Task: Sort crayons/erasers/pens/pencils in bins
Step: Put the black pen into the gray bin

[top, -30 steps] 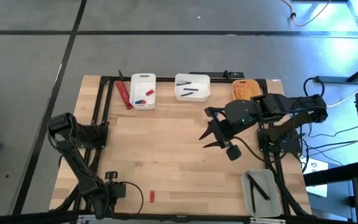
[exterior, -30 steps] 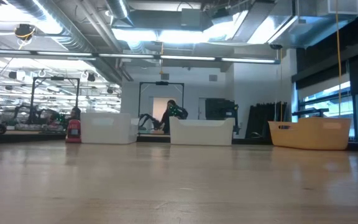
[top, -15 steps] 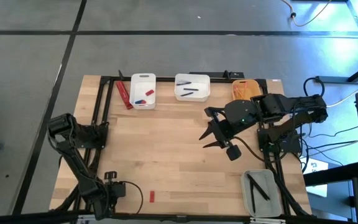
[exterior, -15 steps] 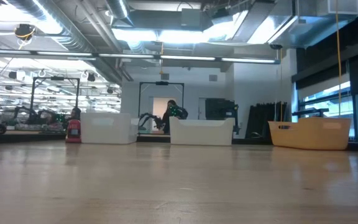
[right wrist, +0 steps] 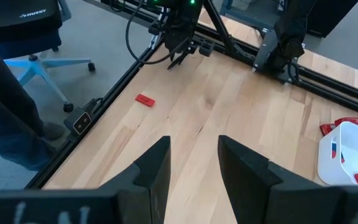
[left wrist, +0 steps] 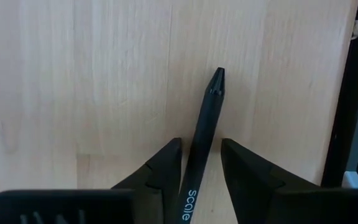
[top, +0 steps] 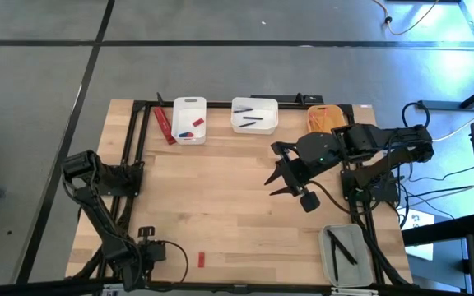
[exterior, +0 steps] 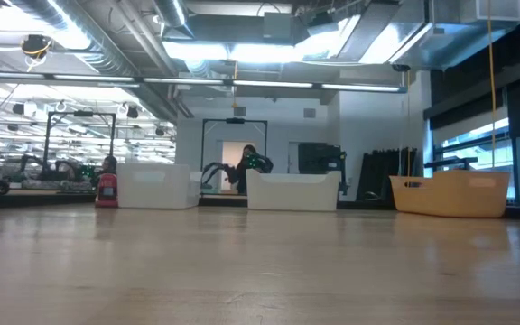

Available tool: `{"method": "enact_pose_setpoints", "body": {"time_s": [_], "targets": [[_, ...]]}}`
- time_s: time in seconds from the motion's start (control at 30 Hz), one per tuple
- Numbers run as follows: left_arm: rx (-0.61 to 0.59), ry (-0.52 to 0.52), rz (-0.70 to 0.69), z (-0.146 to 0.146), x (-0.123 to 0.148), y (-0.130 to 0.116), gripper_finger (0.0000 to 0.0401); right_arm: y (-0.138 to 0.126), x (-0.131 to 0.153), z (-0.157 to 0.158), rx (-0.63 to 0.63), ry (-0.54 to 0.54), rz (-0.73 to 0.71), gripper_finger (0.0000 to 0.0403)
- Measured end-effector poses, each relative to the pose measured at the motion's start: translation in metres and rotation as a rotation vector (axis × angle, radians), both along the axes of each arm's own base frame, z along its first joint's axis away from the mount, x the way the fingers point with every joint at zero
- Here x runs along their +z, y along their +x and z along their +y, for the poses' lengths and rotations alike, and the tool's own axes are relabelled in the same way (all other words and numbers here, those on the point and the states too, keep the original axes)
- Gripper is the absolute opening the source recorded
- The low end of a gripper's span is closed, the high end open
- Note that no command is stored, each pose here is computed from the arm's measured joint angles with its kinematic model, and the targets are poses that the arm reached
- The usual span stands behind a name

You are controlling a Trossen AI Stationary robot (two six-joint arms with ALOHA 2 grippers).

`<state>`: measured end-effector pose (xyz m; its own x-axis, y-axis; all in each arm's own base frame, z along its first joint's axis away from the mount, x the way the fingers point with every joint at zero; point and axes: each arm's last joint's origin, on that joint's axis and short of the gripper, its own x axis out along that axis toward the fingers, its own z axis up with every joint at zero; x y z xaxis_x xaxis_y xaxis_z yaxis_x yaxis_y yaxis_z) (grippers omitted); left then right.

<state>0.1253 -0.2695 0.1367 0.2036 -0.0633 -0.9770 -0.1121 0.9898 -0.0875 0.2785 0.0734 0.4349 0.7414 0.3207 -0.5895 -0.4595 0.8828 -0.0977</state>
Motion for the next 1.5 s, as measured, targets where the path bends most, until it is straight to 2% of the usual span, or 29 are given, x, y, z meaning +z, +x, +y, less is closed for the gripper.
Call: {"method": "enact_pose_setpoints", "body": {"time_s": [0.6, 1.17, 1.5], "targets": [[0.018, 0.005, 0.004, 0.002, -0.001, 0.001, 0.0017, 0.0, 0.0, 0.0, 0.0, 0.0, 0.0, 0.0136], [0.091, -0.004, 0.013, 0.002, 0.006, 0.016, 0.0012, 0.0, 0.0, 0.0, 0.0, 0.0, 0.0, 0.0136], [0.149, 0.024, -0.11, 0.001, 0.023, 0.035, 0.0012, 0.0, 0.0, 0.0, 0.0, 0.0, 0.0, 0.0136]]}}
